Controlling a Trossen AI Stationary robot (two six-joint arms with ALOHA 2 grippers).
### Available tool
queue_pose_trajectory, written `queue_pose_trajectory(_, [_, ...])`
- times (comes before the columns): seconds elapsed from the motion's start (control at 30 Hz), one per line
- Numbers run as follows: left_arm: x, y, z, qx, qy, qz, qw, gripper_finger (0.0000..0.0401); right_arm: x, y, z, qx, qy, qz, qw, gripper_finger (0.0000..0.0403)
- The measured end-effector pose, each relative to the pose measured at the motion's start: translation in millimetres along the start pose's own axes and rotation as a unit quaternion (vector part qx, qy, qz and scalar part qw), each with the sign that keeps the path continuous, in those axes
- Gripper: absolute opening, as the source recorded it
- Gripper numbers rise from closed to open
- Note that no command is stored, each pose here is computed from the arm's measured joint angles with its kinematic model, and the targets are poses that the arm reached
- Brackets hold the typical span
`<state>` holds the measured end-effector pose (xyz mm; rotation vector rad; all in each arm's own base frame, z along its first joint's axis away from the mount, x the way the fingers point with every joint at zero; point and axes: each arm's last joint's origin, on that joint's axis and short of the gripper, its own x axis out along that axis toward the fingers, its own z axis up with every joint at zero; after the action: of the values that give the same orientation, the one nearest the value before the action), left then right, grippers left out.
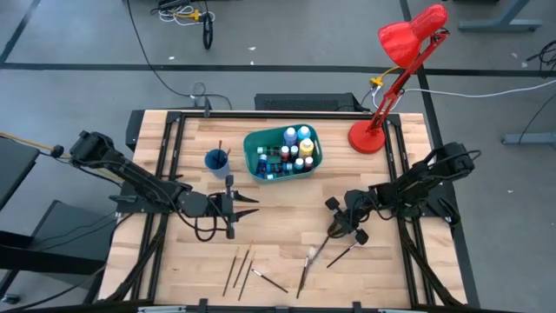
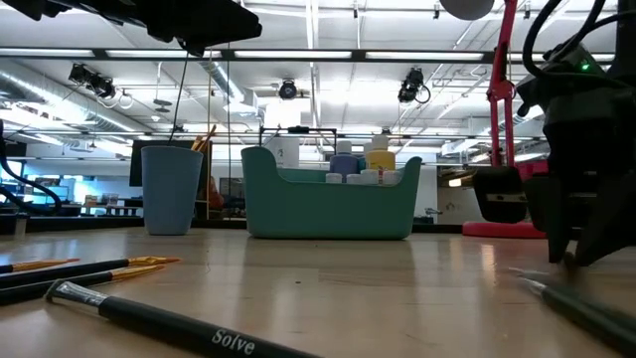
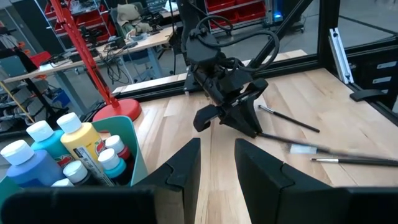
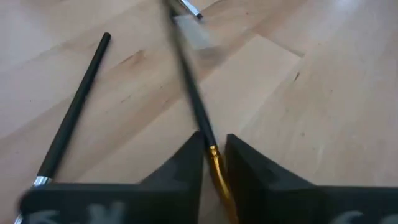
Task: Pick & Place Paint Supplies
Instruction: Put the gold paint brush into the blue cup
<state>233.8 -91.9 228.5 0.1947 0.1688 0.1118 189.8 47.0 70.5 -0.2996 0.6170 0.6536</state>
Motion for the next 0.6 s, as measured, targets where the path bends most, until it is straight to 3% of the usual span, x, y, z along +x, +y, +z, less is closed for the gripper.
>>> queue_pose_trajectory(0.17, [0.0, 0.0, 0.0, -0.007, 0.0, 0.0, 1.0, 0.0109, -0.1, -0.1, -0.2, -0.02, 0.0, -0.004, 1.0, 0.0012])
queue_pose_trajectory(0.43, [0.0, 0.0, 0.0, -0.007, 0.0, 0.0, 1.0, 0.0109, -2.0, -1.6, 5.6, -0.05, -0.035, -0.02, 0.998, 0.0011])
queue_pose_trajectory(0.5, [0.1, 0.2, 0.2, -0.006, -0.001, 0.001, 1.0, 0.0109, -4.7, -5.9, 15.3, -0.081, -0.075, -0.056, 0.992, 0.0009])
queue_pose_trajectory(0.6, [1.0, 2.2, 1.8, -0.004, -0.008, 0.006, 1.0, 0.0109, -12.3, -14.4, 36.4, -0.152, -0.139, -0.146, 0.968, 0.0009])
